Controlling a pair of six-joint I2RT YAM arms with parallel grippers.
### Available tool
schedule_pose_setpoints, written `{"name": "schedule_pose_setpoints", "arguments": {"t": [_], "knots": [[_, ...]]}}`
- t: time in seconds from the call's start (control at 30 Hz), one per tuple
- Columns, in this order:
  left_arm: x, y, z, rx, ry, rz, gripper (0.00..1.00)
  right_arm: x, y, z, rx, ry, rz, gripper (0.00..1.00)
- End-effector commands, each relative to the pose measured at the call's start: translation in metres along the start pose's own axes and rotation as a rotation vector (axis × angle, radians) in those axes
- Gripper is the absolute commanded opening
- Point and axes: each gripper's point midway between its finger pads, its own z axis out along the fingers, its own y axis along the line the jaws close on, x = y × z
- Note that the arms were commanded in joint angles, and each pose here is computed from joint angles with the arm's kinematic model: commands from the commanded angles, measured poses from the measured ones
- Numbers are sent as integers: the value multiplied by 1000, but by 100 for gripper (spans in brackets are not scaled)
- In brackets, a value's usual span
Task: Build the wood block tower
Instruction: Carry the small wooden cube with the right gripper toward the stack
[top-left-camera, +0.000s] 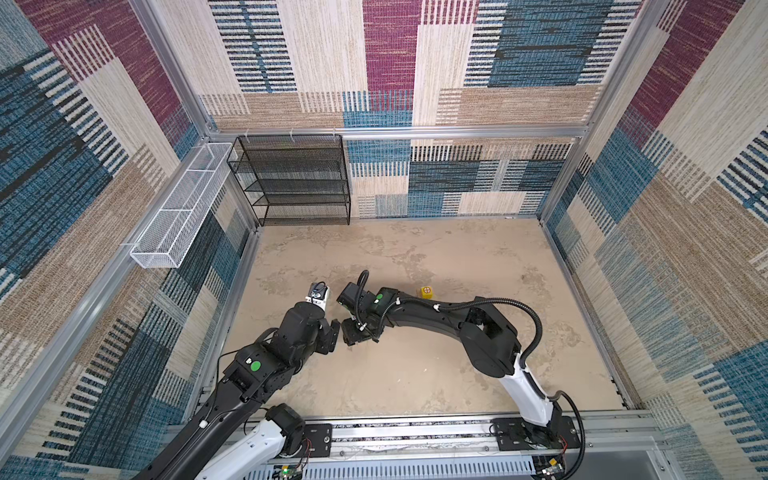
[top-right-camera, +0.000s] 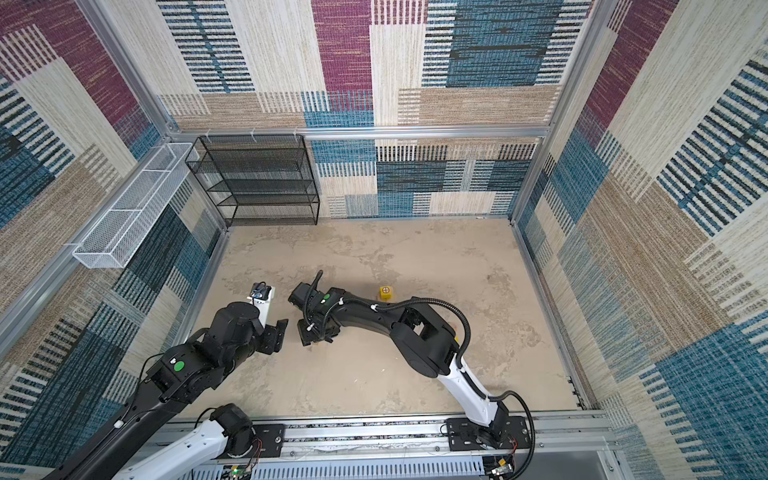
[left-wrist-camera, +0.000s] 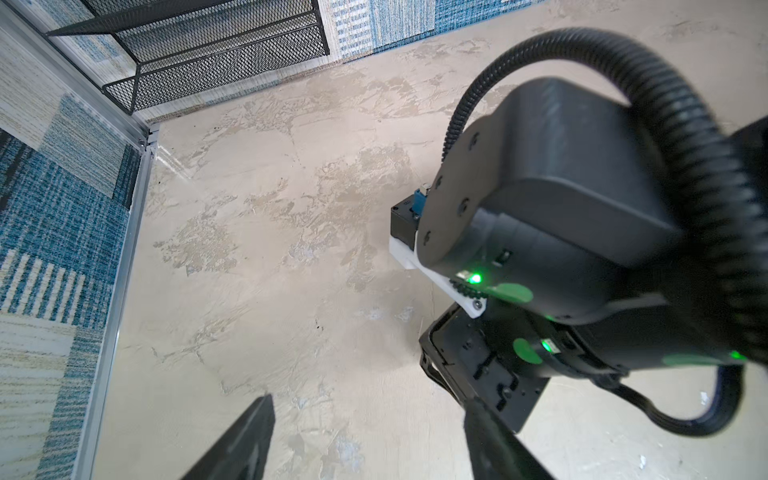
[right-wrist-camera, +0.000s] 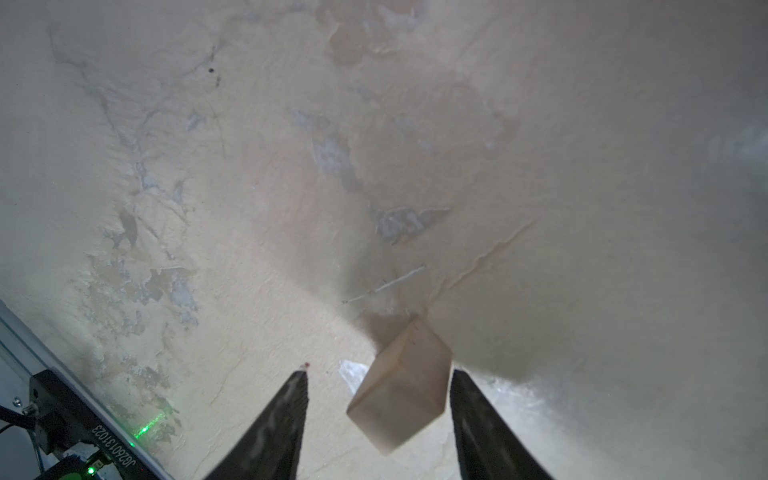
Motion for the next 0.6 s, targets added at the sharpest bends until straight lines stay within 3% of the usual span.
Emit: {"name": "schedule_pose_setpoints", "arguments": {"t": [0.0,0.07,0.33,0.47,0.57], "knots": [[-2,0,-1,1,-9,11,76,-2,0,2,3,-9,28,52],[-2,0,-1,2,-9,11,77,1,-5,1,22,-6,29,49],[-2,0,-1,0,-11,13,77,12,-13,-8,25,-10,24,23],[-2,1,-1,-3,-11,13,77,20,2,-14,-96,-14,-8,10],[-2,1,-1,-4,-12,11,77,34,19,-15,-234,25,-34,8]]}}
